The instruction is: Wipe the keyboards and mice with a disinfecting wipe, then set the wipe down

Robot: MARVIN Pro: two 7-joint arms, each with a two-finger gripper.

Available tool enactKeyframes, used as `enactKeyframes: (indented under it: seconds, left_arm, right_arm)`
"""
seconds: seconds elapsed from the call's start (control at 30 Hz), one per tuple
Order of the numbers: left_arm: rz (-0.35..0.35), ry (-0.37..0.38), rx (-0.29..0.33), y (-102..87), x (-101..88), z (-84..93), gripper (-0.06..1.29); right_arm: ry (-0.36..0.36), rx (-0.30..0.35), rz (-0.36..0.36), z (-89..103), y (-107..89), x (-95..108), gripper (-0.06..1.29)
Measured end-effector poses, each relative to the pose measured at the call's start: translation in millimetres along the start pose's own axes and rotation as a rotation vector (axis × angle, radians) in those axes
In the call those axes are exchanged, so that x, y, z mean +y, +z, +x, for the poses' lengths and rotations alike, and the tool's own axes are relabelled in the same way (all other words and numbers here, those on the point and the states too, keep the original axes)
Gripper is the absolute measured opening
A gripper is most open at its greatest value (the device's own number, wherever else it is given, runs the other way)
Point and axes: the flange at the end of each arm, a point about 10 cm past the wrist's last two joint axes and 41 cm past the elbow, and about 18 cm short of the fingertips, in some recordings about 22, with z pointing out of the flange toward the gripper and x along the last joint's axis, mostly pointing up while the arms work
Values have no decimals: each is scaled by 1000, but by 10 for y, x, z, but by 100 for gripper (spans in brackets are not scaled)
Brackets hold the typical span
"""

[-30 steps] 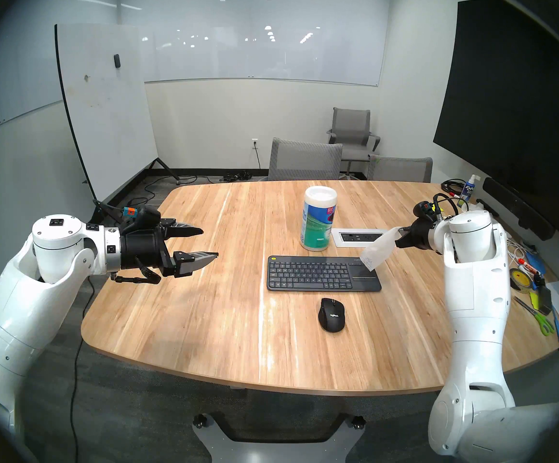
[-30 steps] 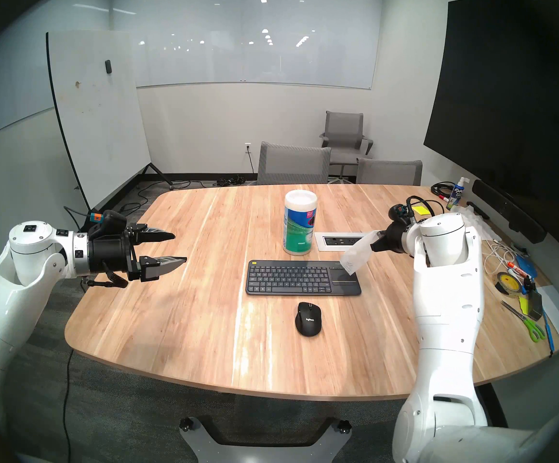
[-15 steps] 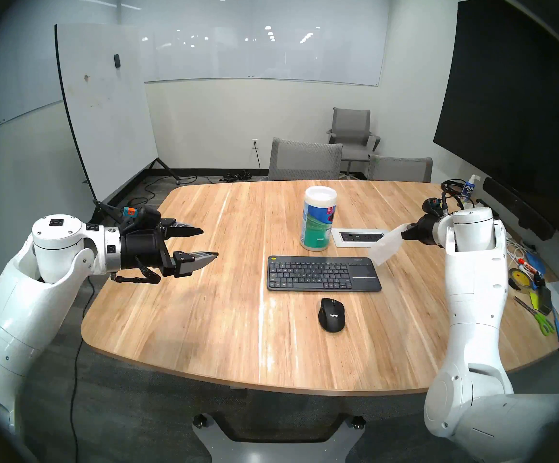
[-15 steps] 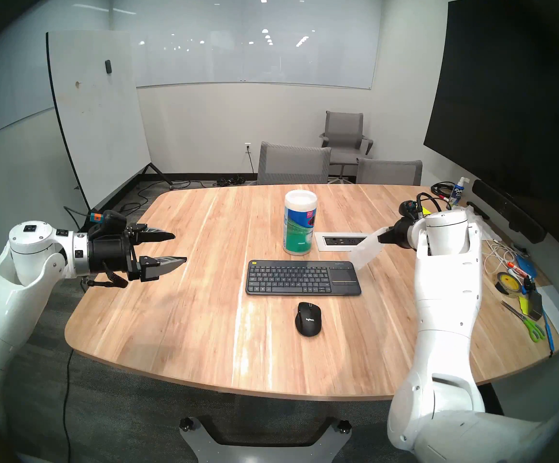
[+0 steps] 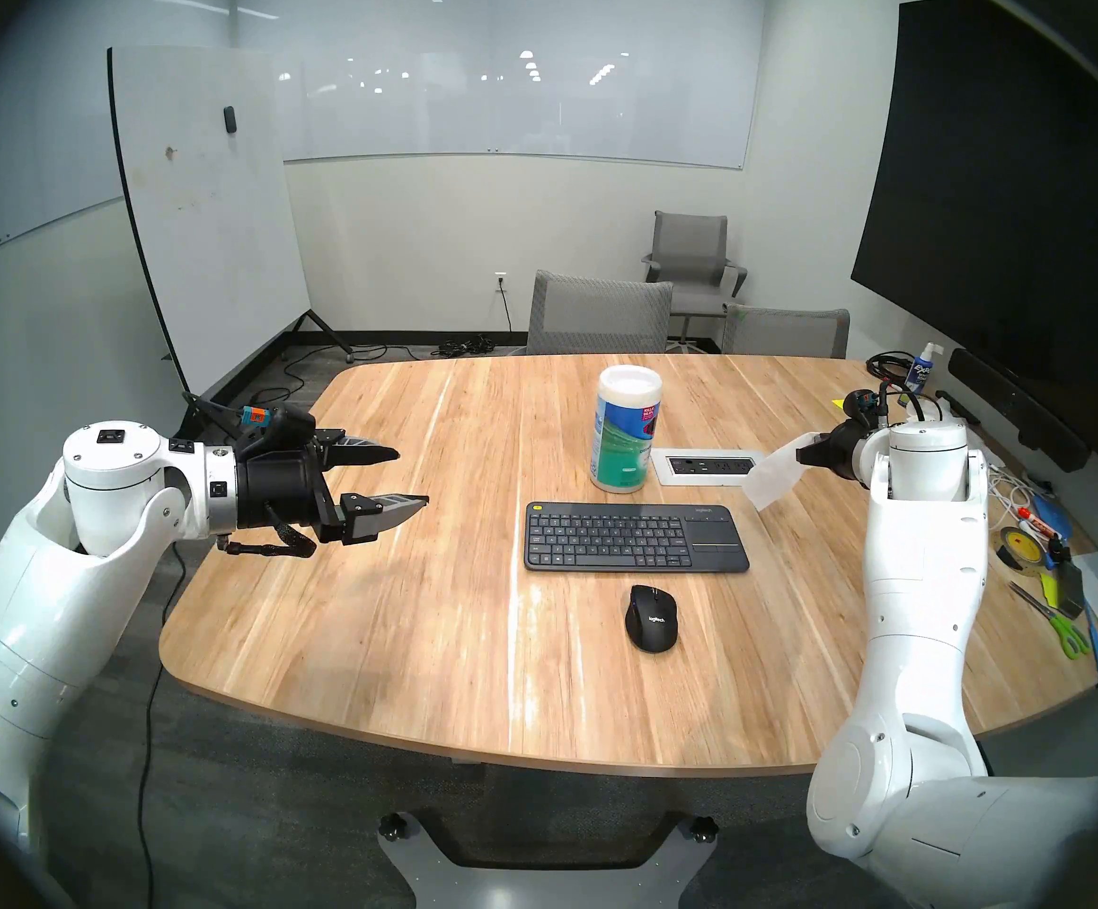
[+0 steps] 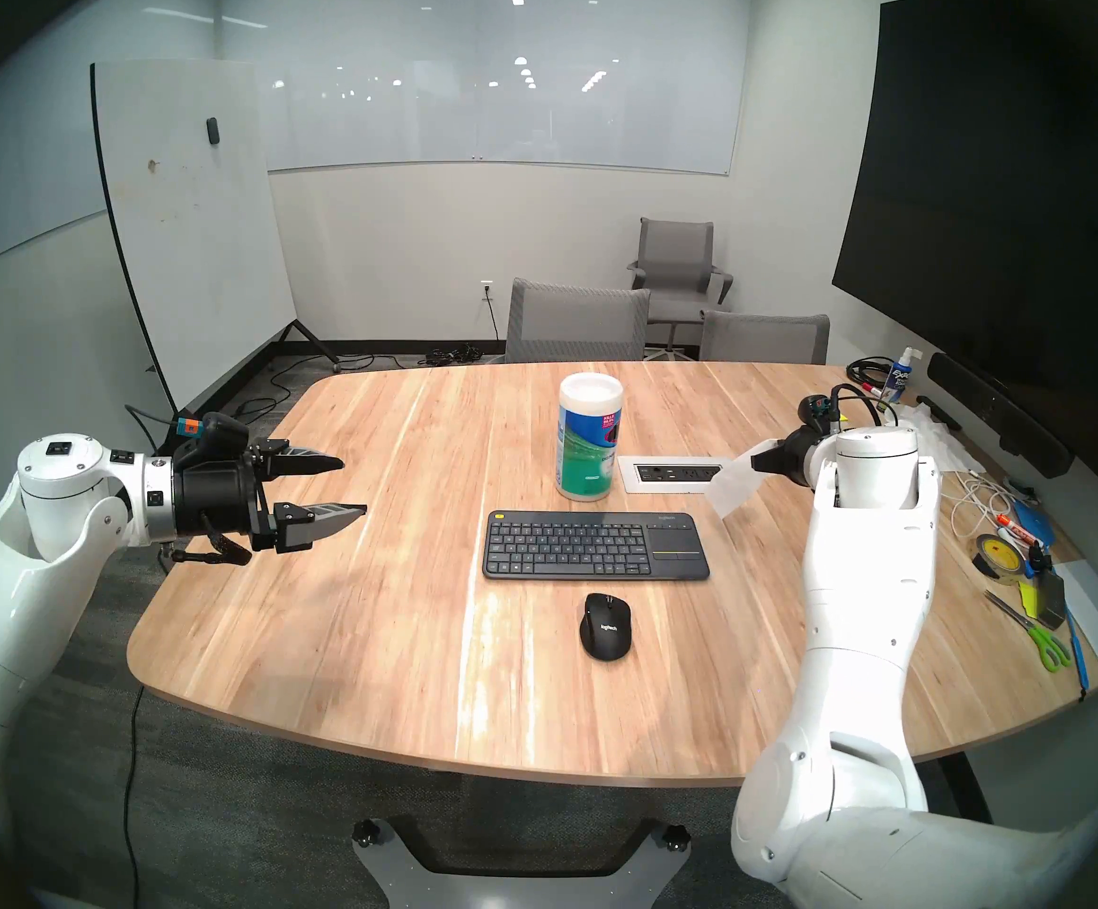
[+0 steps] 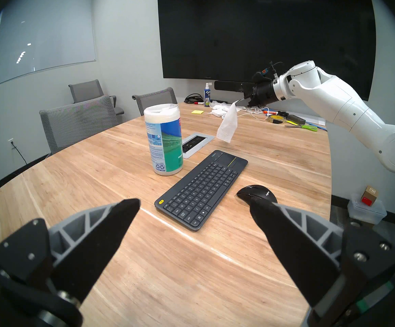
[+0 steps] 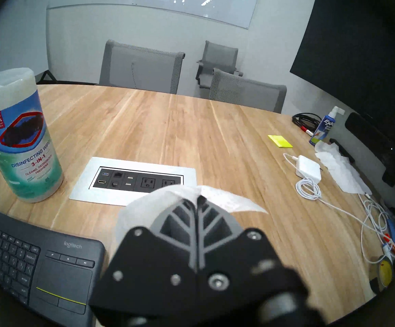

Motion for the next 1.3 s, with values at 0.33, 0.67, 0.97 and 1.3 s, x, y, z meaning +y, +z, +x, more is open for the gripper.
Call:
enactKeyframes:
  seconds: [0.33,0.67,0.97,1.3]
  left_arm:
    - [0,0,0,0,0,0,127]
    - [0,0,0,0,0,0,127]
    - [0,0,0,0,0,0,127]
    - [0,0,0,0,0,0,127]
  right_arm:
    - [22,25,-42,-178,43,-67,-3]
    - [43,28,-44,-228,66,-89,-3]
    - [44,19,-41,-248,93,-114,-3]
    - [43,16,-41,-251,100,-111,-3]
